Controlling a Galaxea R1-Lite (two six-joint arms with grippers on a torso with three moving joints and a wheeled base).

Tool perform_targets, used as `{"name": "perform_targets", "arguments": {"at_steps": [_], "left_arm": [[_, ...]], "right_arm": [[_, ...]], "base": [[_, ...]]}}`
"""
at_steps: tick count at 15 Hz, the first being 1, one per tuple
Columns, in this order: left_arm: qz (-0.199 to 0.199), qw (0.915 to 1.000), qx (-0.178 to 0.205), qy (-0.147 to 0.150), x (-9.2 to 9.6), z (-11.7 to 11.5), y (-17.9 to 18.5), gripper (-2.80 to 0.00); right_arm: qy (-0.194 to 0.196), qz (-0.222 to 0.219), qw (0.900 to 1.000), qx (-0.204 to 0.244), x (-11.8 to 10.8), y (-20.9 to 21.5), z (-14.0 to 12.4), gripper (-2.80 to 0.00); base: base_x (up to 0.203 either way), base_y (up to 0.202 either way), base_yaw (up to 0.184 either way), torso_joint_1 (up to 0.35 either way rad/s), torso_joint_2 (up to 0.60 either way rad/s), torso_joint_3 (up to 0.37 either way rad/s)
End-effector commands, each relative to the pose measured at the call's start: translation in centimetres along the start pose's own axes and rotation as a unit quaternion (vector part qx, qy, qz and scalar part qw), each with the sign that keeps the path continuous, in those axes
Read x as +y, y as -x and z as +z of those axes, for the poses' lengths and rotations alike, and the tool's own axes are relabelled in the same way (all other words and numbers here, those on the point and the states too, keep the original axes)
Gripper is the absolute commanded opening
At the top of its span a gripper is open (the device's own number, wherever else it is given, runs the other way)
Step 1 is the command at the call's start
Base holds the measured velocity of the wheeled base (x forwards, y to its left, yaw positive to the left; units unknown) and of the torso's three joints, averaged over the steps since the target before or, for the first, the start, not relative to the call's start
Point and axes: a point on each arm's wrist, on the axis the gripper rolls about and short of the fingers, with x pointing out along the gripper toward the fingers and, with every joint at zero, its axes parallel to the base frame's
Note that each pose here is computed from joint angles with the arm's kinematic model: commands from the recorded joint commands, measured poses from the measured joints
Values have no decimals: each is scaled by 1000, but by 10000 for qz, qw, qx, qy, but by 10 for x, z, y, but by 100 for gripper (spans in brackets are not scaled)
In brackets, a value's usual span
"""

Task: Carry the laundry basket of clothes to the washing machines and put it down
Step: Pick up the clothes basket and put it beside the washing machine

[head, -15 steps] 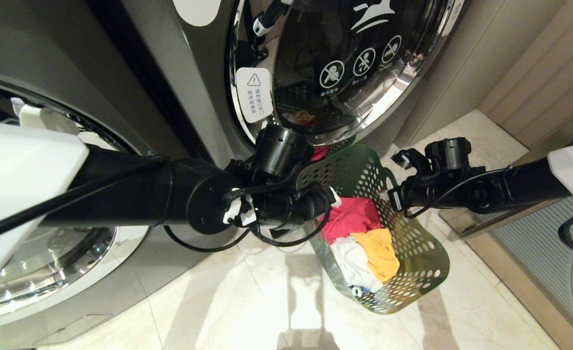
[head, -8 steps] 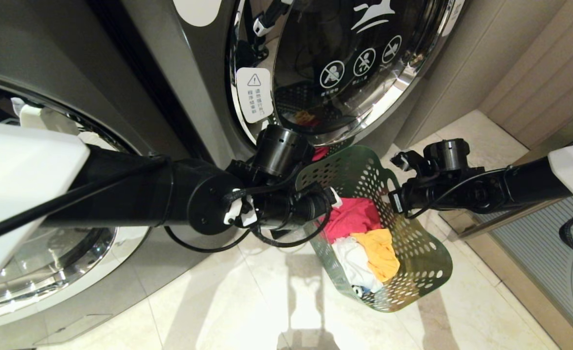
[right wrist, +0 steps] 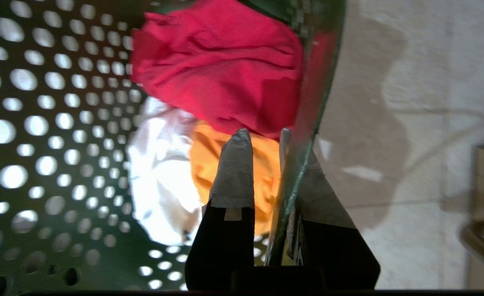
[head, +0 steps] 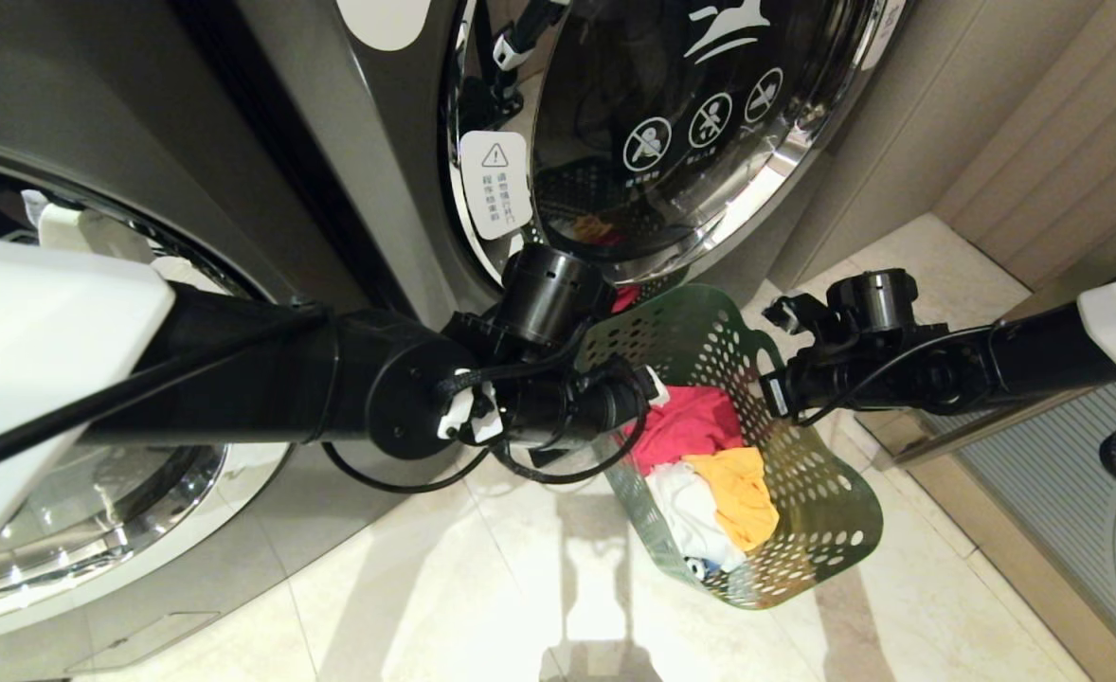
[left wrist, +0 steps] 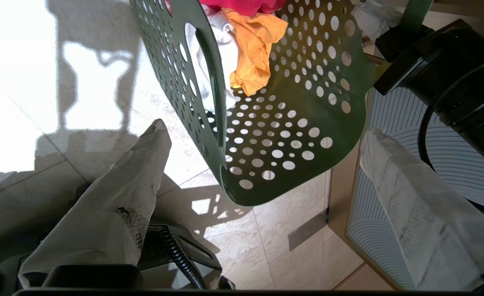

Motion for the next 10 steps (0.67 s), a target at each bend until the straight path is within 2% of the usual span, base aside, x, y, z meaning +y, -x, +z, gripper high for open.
{"name": "perform_targets", "arguments": {"at_steps": [1, 3, 4, 10], "left_arm": [[-6, 10000, 8, 14, -1, -1, 0, 0], [-19, 10000, 22, 1, -2, -3, 0, 0], [-18, 10000, 31, -4, -2, -3, 0, 0], [-26, 10000, 39, -16, -4, -4, 1, 0]], "right_arm": [[28, -220, 9998, 3, 0, 13, 4, -280], [-3, -224, 9996, 151, 1, 15, 1, -280], [3, -223, 9996, 180, 1, 14, -1, 0], [6, -219, 9996, 199, 1, 10, -1, 0]], "base": [[0, 0, 0, 0, 0, 0], [0, 0, 0, 0, 0, 0], [0, 0, 0, 0, 0, 0], [0, 0, 0, 0, 0, 0]]}}
